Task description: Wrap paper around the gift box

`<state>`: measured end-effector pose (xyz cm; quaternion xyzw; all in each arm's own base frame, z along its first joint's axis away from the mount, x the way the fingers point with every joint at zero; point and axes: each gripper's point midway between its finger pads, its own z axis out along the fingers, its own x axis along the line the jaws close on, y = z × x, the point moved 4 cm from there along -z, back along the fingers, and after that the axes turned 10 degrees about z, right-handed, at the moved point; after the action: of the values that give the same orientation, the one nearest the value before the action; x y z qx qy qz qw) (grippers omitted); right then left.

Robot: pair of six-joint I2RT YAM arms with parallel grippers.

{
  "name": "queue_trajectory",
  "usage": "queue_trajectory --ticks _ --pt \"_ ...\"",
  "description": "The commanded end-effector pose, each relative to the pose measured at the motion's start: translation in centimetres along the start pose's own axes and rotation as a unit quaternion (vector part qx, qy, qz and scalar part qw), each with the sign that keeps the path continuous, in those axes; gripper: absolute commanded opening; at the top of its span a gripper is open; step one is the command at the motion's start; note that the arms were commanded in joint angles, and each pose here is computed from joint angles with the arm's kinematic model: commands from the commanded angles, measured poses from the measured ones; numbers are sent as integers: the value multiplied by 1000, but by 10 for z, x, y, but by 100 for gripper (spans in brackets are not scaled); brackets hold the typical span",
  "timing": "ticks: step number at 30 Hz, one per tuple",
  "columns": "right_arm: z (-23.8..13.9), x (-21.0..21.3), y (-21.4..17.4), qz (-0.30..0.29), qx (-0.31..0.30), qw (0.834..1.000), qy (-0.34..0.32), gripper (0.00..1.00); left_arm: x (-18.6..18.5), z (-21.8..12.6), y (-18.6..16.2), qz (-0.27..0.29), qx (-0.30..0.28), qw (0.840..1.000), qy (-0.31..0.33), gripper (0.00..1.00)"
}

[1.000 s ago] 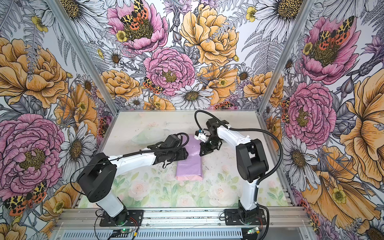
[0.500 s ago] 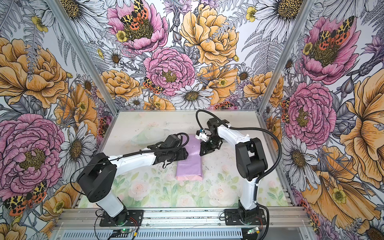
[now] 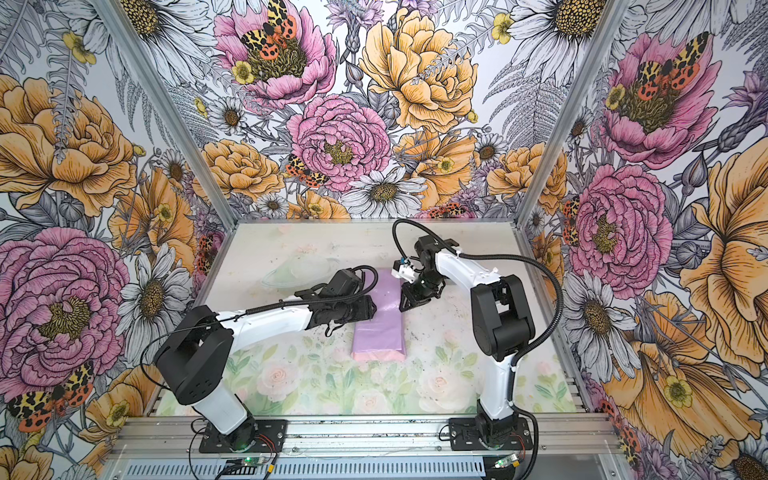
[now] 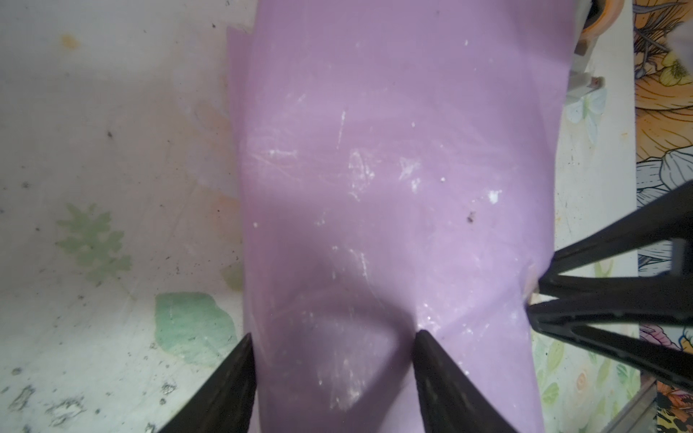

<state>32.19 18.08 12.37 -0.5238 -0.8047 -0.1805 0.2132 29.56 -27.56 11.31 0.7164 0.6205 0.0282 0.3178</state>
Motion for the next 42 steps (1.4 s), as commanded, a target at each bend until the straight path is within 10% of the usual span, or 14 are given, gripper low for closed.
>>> queue_trajectory --ticks 1,42 --pt "-1 -9 7 -1 -13 1000 -17 26 12 5 -5 12 15 999 34 66" --pt "14 -7 0 18 -37 999 25 23 11 6 -5 13 17 999 34 65"
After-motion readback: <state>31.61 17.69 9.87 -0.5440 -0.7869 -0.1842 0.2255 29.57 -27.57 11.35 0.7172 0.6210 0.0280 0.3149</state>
